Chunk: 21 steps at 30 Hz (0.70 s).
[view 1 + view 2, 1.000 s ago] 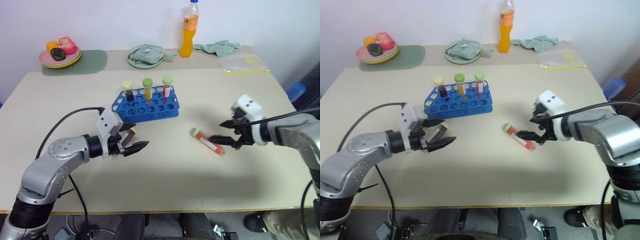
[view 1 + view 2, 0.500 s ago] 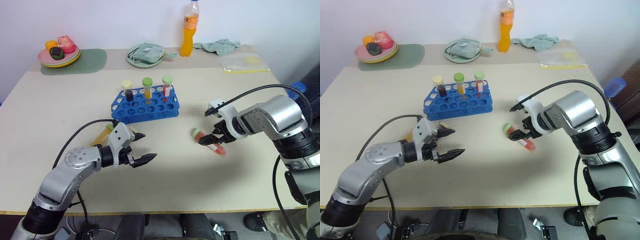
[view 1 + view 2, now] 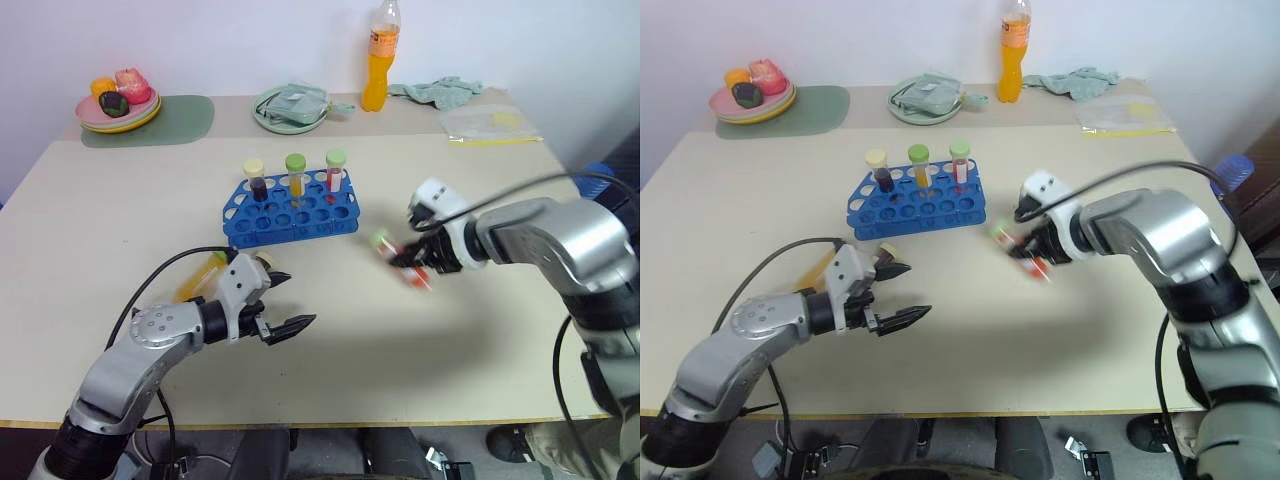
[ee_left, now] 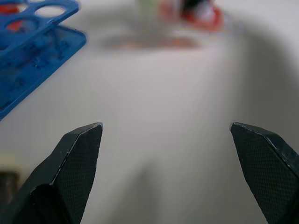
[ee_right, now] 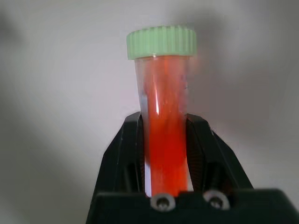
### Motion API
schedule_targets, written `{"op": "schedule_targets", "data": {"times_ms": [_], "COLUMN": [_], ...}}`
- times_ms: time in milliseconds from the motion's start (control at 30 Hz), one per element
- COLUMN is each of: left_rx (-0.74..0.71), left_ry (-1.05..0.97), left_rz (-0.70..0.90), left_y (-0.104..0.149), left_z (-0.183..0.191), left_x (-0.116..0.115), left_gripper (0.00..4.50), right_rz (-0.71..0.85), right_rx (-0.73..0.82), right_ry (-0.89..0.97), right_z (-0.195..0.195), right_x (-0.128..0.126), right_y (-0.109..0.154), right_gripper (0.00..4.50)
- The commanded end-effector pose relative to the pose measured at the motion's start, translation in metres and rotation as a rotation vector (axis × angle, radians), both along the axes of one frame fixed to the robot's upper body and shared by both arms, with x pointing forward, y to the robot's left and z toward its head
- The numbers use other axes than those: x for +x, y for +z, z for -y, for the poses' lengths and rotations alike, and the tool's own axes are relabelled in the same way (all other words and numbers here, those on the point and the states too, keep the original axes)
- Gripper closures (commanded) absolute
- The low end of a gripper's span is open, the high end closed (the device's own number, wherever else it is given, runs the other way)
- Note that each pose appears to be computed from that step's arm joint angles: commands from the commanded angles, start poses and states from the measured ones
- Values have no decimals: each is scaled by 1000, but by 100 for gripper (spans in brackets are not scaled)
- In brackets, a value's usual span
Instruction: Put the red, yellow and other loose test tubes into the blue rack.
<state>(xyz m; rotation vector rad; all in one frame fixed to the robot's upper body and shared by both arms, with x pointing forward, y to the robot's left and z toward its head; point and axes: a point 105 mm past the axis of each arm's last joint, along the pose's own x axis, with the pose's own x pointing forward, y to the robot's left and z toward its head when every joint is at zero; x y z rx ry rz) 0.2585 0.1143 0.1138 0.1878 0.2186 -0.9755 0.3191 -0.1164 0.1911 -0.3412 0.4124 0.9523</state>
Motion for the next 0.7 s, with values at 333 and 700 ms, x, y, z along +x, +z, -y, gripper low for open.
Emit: {"op": "schedule_targets", "data": {"times_ms": [333, 700], "left_rx": [-152, -147], "left_ry": [346, 335], "left_rz": [267, 289], "left_y": [31, 37], "left_z": [-41, -41], "left_x": [54, 51], "left_gripper": [0, 0], "right_rz": [609, 571], "right_rx": [617, 631], "right_ry": [-279, -369], "right_z": [-66, -74], "right_x": [55, 79], "right_y": [44, 1], "right_gripper": [377, 377]}}
